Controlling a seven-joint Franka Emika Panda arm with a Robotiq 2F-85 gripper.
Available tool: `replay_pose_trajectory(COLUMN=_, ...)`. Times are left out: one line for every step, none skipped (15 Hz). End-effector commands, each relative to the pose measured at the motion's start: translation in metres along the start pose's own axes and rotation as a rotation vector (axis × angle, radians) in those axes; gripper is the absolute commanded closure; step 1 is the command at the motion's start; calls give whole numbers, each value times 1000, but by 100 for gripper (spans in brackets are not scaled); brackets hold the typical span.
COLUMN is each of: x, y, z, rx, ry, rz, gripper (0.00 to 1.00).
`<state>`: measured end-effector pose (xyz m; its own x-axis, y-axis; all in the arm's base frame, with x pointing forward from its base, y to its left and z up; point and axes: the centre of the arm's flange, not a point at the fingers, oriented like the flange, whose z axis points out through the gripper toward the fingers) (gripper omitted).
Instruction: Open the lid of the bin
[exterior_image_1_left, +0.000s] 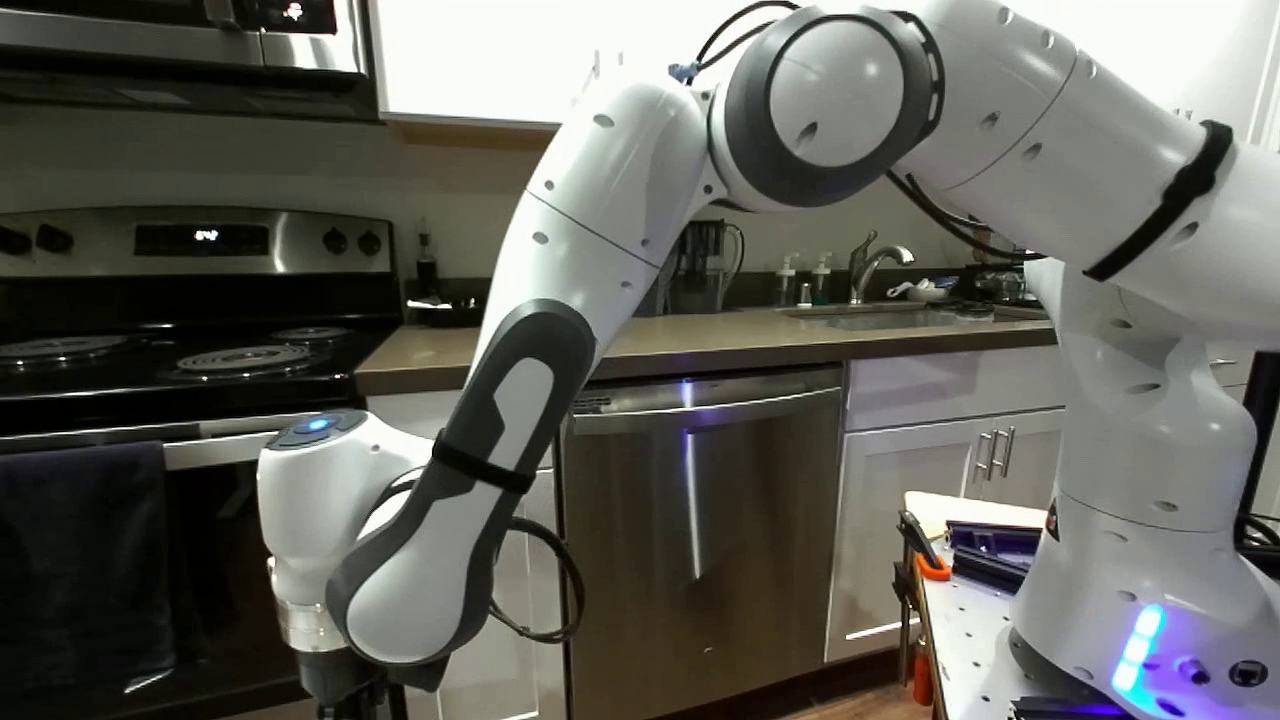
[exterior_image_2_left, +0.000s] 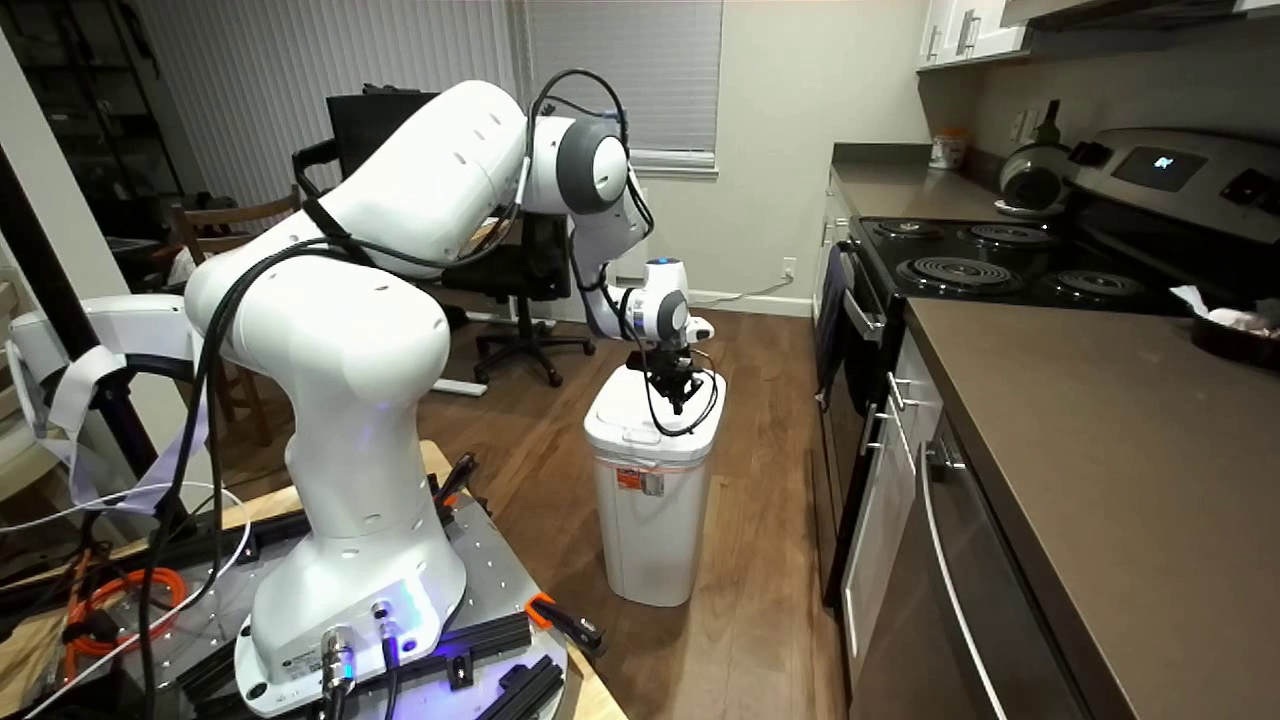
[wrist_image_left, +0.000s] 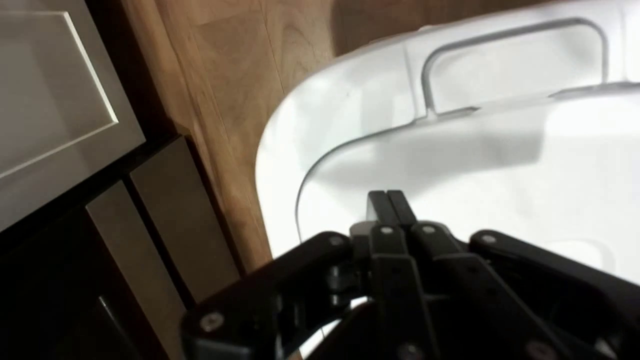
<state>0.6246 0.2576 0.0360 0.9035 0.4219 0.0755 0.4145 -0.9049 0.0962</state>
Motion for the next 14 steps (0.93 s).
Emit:
replay_pose_trajectory(x=36, y=4, z=8, rx=52, ry=1, rz=-55, gripper=98)
replay_pose_trajectory(x=39, y=1, z=4, rx=58, ry=-9, rz=-62, gripper=98)
replay_pose_trajectory(x=40, y=-1, z=-5, rx=69, ry=-24, rz=-73, gripper=98)
replay_pose_trajectory(x=41, y=-4, z=-11, rx=79, ry=-41, rz=-82, gripper=97)
replay_pose_trajectory(x=41, y=-9, z=-21, rx=89, ry=-57, rz=-92, gripper=97)
replay_pose_trajectory(x=40, y=-14, z=-29, rx=89, ry=-74, rz=-94, gripper=97)
replay_pose_trajectory(x=41, y=-19, z=-35, rx=91, ry=-89, rz=-96, gripper=98)
replay_pose_trajectory(x=42, y=-23, z=-39, rx=94, ry=-102, rz=-95, gripper=97)
replay_pose_trajectory(x=43, y=-26, z=-42, rx=98, ry=-115, rz=-100, gripper=97)
replay_pose_trajectory(x=44, y=-28, z=-43, rx=102, ry=-127, rz=-104, gripper=97)
replay_pose_trajectory(x=45, y=-29, z=-44, rx=113, ry=-138, rz=-114, gripper=97)
replay_pose_trajectory(x=46, y=-31, z=-44, rx=120, ry=-152, rz=-119, gripper=97)
replay_pose_trajectory(x=46, y=-33, z=-44, rx=129, ry=-166, rz=-129, gripper=97)
replay_pose_trajectory(x=45, y=-36, z=-44, rx=134, ry=-183, rz=-137, gripper=97)
